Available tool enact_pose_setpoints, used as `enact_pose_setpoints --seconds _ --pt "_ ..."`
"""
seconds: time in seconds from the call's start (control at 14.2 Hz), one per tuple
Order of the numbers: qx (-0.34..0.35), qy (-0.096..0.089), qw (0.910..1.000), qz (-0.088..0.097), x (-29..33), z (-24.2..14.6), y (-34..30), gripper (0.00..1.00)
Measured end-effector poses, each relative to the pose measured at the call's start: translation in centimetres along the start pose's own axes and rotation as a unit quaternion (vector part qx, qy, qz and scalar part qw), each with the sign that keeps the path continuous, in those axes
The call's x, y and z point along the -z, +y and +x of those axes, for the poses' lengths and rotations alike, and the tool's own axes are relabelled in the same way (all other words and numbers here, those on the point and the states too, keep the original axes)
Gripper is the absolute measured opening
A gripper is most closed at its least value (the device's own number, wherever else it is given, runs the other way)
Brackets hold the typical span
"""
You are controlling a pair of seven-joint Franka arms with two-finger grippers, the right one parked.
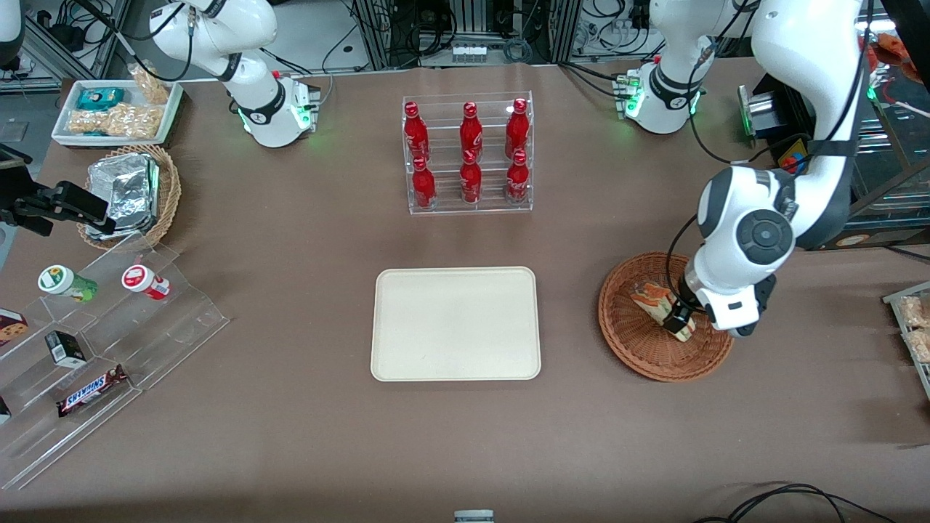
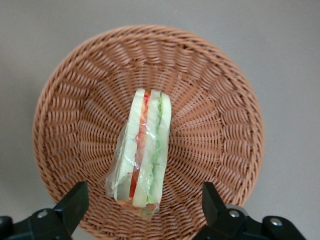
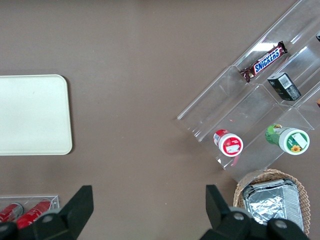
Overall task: Place sandwich from basket to tray
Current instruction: 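Close the left gripper on the sandwich and lift it, then carry the sandwich with the left gripper over the cream tray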
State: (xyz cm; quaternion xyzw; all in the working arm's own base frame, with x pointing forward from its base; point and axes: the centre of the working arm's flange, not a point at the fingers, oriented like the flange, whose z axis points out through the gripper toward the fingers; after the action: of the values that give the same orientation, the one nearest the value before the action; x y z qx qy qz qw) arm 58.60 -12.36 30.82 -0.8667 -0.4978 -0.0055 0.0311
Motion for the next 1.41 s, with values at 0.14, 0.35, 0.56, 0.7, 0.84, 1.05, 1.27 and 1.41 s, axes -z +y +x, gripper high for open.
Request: enact_pose_setpoints --seconds 0.14,0.35,0.56,0.7,0.84,1.05,1.27,1.41 --pt "0.025 0.002 0.9995 -0.018 -1.6 -0.4 -0.6 1.0" --pt "0.047 0.002 0.9983 -0.033 -3.9 -1.0 -1.4 1.0" --pt "0.046 -0.001 0.9987 -0.023 -5.2 -1.2 -1.9 0.7" --pt "0.021 -0.004 0.9998 -0.005 -5.1 -1.3 -2.4 0.49" --pt "-0.021 -0.012 0.9991 0.035 -4.1 -1.3 -3.0 0.33" --pt "-0.063 -0.013 0.9969 0.045 0.6 -1.4 -1.2 0.24" --pt "-0.197 -0.015 0.9801 0.02 3.8 -5.2 1.4 0.15" --pt "-0.263 -0.019 0.9645 0.004 4.7 -9.3 3.4 0.14"
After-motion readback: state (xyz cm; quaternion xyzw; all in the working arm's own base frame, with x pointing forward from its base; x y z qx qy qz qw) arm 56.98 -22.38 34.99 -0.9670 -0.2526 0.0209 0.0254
